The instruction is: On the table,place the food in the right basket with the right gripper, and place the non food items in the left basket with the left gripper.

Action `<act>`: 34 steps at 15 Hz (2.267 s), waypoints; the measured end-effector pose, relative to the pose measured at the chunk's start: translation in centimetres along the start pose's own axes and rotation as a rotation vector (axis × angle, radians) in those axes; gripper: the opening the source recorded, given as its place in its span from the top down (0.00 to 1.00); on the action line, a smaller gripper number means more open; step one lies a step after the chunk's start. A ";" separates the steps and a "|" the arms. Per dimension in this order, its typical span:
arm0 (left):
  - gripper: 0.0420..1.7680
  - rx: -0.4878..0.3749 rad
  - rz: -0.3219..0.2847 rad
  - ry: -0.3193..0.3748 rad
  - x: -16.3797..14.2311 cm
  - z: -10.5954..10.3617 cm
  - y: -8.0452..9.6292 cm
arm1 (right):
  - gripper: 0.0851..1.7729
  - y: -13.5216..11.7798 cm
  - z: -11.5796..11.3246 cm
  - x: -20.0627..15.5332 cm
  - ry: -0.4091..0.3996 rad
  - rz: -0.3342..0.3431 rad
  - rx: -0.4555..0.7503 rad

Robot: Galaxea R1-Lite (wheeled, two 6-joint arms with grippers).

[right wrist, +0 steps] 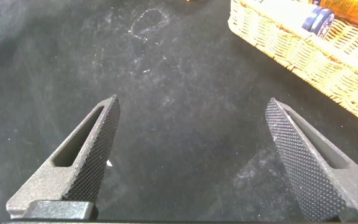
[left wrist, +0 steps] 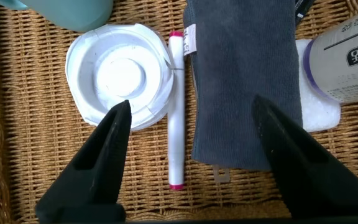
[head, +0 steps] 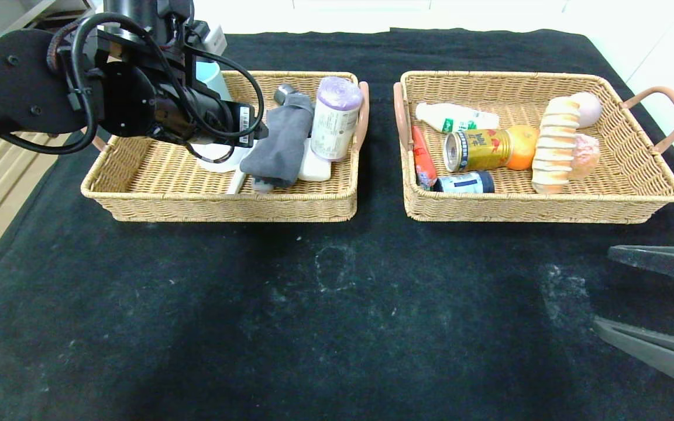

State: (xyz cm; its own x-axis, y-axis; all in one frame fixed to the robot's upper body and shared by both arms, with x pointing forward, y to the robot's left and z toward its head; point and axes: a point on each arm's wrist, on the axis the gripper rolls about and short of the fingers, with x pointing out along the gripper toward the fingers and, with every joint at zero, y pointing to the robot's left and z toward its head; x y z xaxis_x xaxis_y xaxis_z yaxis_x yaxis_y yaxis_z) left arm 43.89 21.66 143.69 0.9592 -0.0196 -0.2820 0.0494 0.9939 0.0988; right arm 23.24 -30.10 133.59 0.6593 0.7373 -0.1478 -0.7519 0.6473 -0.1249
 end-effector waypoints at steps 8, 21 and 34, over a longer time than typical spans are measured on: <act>0.09 0.007 -0.036 0.011 -0.9 -0.4 -1.2 | 0.04 0.0 0.0 0.0 0.001 -0.001 0.001; 0.04 0.045 -0.256 -0.009 -16.9 -8.1 -0.2 | 0.04 1.7 0.6 -2.8 -0.026 -0.080 0.004; 0.04 -0.030 -0.242 -0.171 -31.8 -16.2 9.4 | 0.04 12.4 -3.6 -13.2 0.076 -0.462 0.147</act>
State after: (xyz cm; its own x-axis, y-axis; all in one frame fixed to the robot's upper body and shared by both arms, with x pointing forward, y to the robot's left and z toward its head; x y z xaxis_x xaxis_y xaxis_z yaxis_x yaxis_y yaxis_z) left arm 9.33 33.38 138.16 0.9537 -0.2718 -0.1285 0.2764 0.9608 0.0194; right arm 5.21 -32.56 130.44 0.9174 0.3543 -0.1812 -0.3691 0.9278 -0.0547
